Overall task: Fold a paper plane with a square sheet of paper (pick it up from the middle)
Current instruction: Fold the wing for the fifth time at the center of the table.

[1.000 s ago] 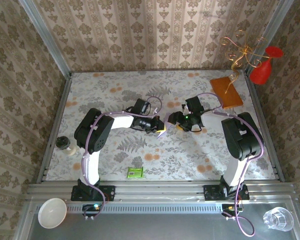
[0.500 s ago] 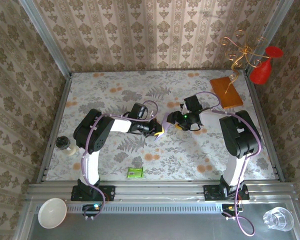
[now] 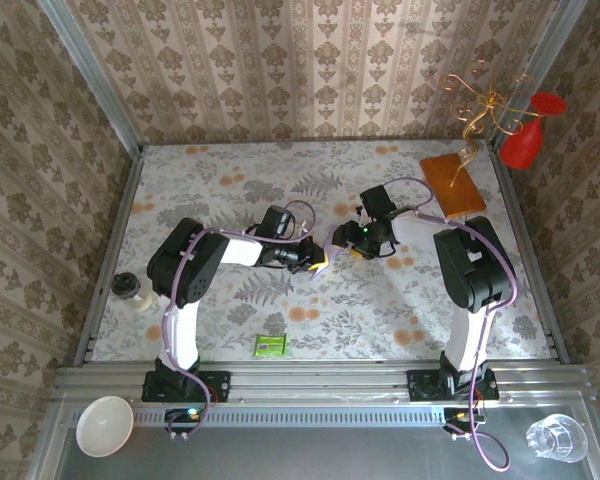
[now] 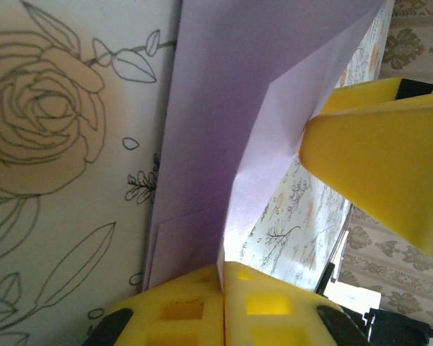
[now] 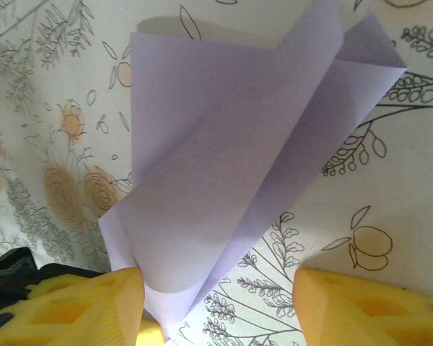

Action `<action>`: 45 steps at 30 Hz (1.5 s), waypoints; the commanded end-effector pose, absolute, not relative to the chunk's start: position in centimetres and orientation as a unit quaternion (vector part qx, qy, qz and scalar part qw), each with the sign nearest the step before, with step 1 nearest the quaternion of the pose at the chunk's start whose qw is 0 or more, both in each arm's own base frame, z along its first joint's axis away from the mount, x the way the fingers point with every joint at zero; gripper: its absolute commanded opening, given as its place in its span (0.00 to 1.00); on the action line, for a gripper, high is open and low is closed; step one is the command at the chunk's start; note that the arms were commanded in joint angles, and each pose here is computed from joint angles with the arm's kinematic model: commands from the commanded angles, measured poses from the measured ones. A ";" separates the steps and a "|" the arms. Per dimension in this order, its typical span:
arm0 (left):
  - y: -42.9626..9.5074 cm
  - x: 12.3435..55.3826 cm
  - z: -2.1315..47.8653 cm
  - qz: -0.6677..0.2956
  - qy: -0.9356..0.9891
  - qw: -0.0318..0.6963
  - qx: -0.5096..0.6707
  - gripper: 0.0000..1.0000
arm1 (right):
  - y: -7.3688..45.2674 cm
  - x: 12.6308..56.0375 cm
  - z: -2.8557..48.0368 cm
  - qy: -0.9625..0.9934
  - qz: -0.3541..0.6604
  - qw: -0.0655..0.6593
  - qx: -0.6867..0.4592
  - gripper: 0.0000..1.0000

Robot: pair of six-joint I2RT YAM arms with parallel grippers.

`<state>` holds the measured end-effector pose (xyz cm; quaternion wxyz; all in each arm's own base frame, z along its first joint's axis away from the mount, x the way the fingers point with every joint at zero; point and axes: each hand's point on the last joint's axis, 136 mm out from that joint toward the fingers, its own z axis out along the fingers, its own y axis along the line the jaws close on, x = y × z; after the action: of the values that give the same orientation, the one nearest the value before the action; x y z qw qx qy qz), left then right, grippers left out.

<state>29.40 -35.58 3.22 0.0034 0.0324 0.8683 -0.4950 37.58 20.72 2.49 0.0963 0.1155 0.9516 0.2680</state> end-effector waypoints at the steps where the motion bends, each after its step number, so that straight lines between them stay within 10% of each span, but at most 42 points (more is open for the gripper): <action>1: -35.4 29.5 3.8 -0.498 0.867 0.013 0.034 0.12 | 19.6 36.0 -2.0 0.973 0.187 0.063 0.119 0.61; 45: -32.9 27.8 4.0 -0.368 0.925 0.062 0.077 0.42 | 18.4 35.1 -5.1 0.985 0.109 0.014 0.135 0.62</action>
<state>27.49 -33.41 4.14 0.0493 0.0637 0.9155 -0.3941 37.69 20.73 1.71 0.0624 0.1249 0.9717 0.1907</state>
